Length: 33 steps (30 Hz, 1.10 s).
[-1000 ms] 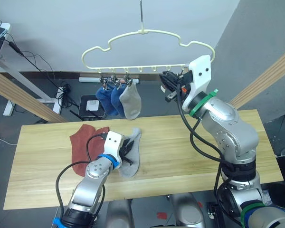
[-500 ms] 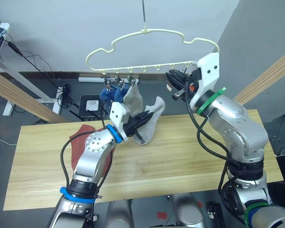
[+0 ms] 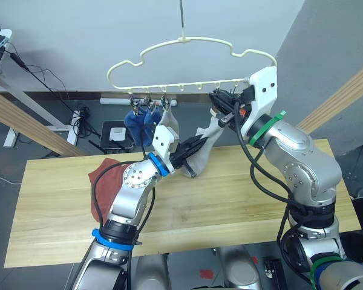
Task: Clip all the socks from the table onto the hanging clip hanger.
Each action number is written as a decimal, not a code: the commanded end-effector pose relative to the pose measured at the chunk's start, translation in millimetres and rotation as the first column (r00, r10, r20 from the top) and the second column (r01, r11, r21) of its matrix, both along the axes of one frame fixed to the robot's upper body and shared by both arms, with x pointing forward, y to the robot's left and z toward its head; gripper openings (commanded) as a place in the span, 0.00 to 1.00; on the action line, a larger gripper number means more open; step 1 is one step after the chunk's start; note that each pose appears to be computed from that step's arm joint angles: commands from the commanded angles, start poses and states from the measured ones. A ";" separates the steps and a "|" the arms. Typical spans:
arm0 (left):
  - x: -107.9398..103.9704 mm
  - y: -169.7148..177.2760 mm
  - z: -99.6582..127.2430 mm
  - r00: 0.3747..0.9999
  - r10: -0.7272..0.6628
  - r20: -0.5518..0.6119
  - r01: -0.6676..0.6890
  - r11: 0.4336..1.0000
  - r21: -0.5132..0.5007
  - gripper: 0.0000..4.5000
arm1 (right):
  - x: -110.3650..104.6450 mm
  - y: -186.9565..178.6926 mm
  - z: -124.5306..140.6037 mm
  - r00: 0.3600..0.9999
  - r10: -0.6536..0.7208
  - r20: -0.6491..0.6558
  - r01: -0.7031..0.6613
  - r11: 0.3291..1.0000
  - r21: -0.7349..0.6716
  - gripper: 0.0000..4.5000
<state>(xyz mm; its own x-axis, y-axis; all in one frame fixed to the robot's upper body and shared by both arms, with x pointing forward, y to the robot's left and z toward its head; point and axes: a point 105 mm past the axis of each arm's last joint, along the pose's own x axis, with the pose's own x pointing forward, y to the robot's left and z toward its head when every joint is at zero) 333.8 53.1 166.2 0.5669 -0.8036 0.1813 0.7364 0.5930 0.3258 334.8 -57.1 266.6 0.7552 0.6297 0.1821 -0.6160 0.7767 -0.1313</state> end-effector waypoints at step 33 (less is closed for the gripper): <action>3.0 -4.2 26.6 0.996 -0.003 0.086 0.008 0.998 -0.060 0.00 | -15.0 0.9 6.0 0.999 0.041 0.028 -0.041 0.999 -0.003 0.55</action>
